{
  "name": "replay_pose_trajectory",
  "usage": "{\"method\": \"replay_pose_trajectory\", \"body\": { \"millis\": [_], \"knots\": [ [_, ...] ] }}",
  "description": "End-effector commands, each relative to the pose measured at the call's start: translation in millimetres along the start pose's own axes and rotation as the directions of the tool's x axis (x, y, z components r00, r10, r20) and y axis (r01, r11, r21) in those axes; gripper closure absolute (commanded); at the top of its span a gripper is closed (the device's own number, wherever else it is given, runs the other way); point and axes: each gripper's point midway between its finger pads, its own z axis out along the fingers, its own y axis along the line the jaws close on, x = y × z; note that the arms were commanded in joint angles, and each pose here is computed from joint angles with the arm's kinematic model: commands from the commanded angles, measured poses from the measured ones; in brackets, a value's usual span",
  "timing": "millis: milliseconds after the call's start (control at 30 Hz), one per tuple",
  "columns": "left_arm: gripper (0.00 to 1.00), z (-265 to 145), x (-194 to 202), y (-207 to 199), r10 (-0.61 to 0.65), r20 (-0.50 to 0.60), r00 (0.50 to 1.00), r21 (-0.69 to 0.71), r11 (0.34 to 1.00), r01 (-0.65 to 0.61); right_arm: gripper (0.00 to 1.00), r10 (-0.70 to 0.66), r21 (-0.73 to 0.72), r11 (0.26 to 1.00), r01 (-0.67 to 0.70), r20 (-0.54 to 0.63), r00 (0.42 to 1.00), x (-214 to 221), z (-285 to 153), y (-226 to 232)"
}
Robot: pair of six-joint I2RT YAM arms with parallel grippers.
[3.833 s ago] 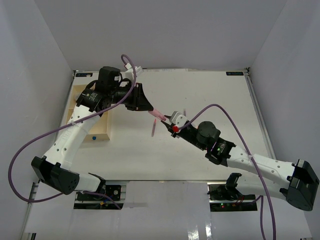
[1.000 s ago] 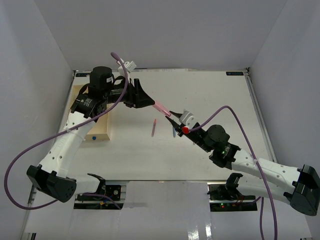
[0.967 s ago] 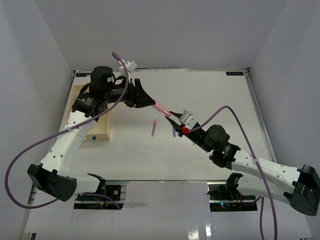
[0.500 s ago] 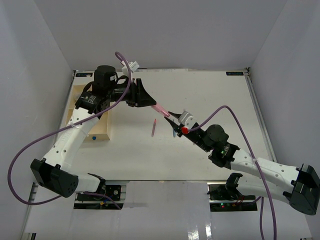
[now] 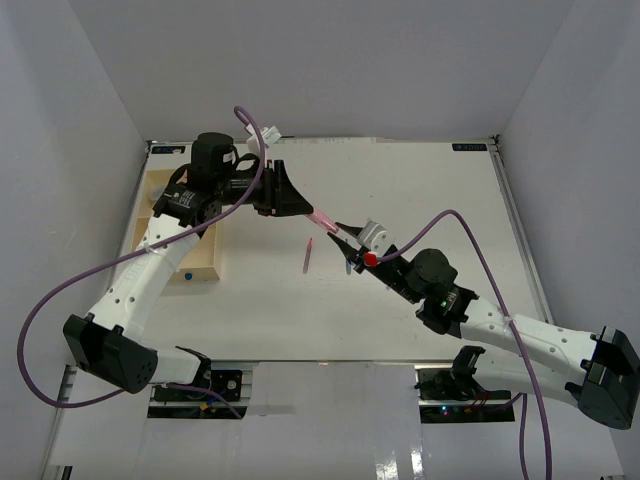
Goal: Sort the stationery into containers
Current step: Close the pen cap on the pen.
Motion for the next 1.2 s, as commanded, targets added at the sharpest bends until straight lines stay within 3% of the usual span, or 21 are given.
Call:
{"method": "replay_pose_trajectory", "body": {
  "millis": [0, 200, 367, 433, 1167],
  "knots": [
    [0.5, -2, 3, -4, 0.004, -0.01, 1.0, 0.025, 1.0, -0.003, 0.92, 0.015, 0.04, 0.999, -0.019, 0.112, 0.994, -38, 7, -15],
    [0.57, -5, 0, -9, 0.014, -0.002, 1.0, 0.038, 0.999, -0.014, 0.92, 0.017, 0.036, 0.999, -0.021, 0.104, 0.994, -34, 9, -13],
    [0.72, -6, 0, -12, 0.023, 0.0, 1.0, 0.044, 0.999, -0.023, 0.92, 0.02, 0.031, 0.999, -0.024, 0.1, 0.995, -32, 10, -11],
    [0.73, -6, 1, -13, 0.022, -0.003, 1.0, 0.049, 0.999, -0.022, 0.92, 0.021, 0.03, 0.999, -0.024, 0.101, 0.995, -33, 11, -11],
    [0.73, -1, 35, -4, -0.062, -0.089, 0.994, 0.069, 0.995, 0.068, 0.92, -0.048, 0.037, 0.998, 0.042, 0.18, 0.982, -67, 36, -21]
  ]
}}
